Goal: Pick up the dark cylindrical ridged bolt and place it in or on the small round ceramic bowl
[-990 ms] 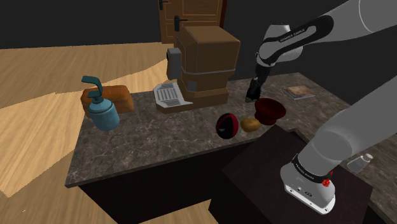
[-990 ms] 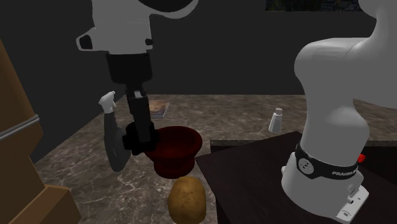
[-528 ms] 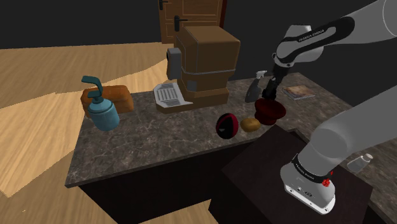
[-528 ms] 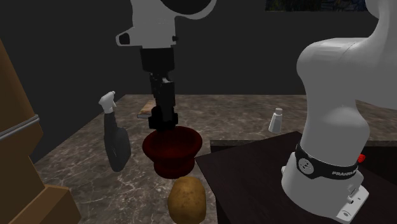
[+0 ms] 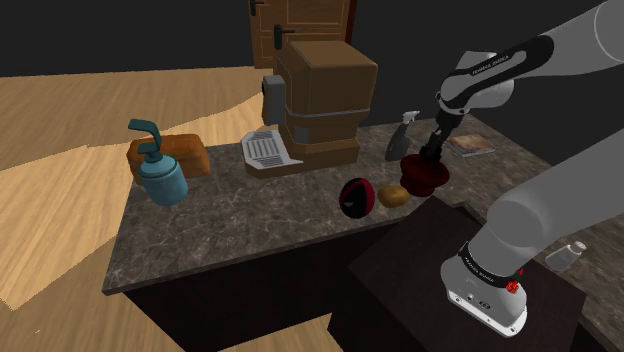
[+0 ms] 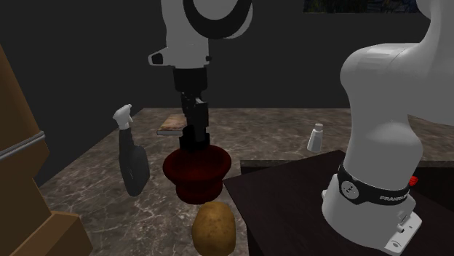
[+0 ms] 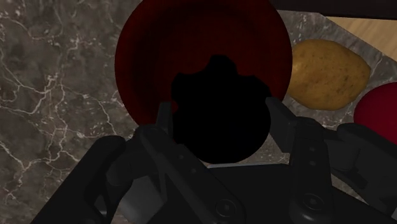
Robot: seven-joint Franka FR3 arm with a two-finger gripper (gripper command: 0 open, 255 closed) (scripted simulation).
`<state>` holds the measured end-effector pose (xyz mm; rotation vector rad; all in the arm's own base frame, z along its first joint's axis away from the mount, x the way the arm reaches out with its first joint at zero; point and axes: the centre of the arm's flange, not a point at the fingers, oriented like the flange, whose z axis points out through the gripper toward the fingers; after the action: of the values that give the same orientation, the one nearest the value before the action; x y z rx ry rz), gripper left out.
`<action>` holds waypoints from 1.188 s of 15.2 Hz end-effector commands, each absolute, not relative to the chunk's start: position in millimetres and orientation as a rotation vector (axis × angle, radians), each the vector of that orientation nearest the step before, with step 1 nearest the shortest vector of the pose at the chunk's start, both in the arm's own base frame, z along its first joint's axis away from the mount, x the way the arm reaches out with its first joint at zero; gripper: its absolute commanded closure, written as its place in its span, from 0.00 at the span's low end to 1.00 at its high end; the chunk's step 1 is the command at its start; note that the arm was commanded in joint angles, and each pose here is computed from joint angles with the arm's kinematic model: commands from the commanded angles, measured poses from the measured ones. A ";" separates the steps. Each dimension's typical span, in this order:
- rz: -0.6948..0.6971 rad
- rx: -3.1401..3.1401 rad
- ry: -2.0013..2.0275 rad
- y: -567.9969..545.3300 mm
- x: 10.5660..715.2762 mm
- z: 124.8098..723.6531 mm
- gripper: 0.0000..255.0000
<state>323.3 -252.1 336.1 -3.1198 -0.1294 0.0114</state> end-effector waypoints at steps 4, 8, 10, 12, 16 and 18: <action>0.010 -3.120 -0.130 -251.7 323.1 309.5 1.00; 0.010 -3.120 -0.130 -251.7 323.1 288.1 1.00; 0.010 -3.120 -0.130 -251.7 323.1 288.1 1.00; 0.010 -3.120 -0.130 -251.7 323.1 288.1 1.00; 0.010 -3.120 -0.130 -251.7 323.1 288.1 1.00; 0.010 -3.120 -0.130 -251.7 323.1 288.2 0.00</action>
<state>323.1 -251.7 288.1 -3.1202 -0.1296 0.0104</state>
